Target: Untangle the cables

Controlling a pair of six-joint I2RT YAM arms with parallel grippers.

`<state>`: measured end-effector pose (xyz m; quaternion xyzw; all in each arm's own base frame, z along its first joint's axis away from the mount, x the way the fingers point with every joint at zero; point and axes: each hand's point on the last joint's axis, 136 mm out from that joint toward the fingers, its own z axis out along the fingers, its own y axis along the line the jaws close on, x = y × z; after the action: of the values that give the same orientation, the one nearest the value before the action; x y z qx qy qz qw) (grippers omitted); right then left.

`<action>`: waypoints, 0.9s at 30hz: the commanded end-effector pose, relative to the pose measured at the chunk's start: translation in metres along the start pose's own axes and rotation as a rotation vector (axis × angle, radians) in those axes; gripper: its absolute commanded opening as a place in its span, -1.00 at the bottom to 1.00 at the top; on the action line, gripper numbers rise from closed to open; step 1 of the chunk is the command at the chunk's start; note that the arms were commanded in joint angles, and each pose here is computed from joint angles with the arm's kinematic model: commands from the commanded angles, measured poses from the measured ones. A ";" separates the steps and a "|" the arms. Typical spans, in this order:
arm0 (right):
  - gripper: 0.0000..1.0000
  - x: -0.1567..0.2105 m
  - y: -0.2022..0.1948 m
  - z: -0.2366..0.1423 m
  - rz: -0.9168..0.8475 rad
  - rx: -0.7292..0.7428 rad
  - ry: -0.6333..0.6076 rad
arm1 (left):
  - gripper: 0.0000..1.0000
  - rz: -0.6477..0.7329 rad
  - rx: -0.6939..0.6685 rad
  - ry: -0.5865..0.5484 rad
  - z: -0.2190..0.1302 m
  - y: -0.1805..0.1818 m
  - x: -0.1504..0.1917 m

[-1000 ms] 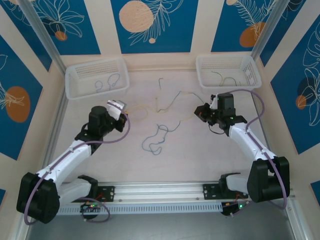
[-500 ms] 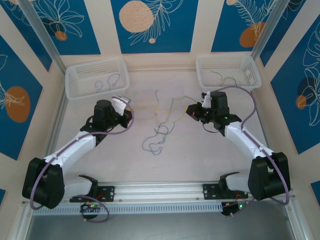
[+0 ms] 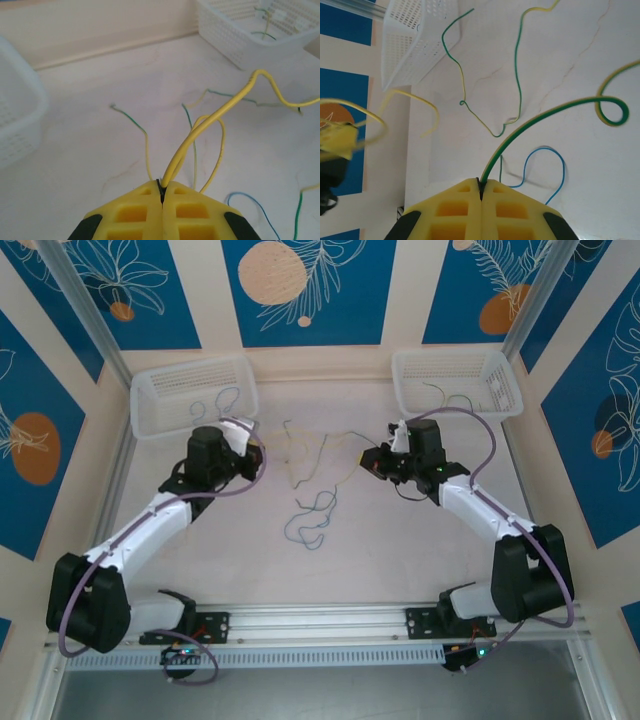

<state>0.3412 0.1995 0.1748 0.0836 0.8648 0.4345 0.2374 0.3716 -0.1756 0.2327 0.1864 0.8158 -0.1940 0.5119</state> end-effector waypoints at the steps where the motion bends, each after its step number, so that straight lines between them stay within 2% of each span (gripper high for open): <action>1: -1.00 0.007 0.001 0.003 -0.005 -0.013 0.028 | -1.00 -0.034 -0.126 -0.027 -0.006 0.034 -0.039; 7: -1.00 0.003 0.008 -0.001 -0.031 -0.015 0.017 | -1.00 -0.070 -0.252 -0.011 0.003 0.102 -0.060; 10: -1.00 0.003 0.007 -0.005 -0.042 -0.005 0.009 | -1.00 -0.084 -0.227 -0.003 0.007 0.109 -0.070; 14: -1.00 0.002 -0.002 -0.007 -0.018 0.016 -0.002 | -1.00 -0.046 -0.127 0.006 0.016 0.075 -0.080; 17: -1.00 -0.001 -0.011 -0.004 0.019 0.026 -0.004 | -1.00 0.015 -0.087 0.031 0.022 0.038 -0.076; 22: -1.00 -0.005 -0.012 -0.002 0.029 0.031 0.009 | -1.00 -0.003 0.027 0.020 0.021 -0.015 -0.062; 23: -0.90 -0.005 -0.012 -0.003 0.025 0.041 0.009 | -1.00 0.009 0.044 0.031 0.020 -0.027 -0.058; 26: -0.25 -0.009 -0.013 -0.011 -0.003 0.088 -0.010 | -1.00 0.051 0.087 0.073 0.018 -0.054 -0.045; 27: -0.09 -0.010 -0.013 -0.017 -0.020 0.106 -0.029 | -1.00 0.065 0.085 0.086 0.017 -0.059 -0.042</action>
<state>0.3426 0.1840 0.1622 0.1003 0.8792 0.4064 0.2275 0.3888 -0.2311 0.2683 0.2282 0.8226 -0.2056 0.4786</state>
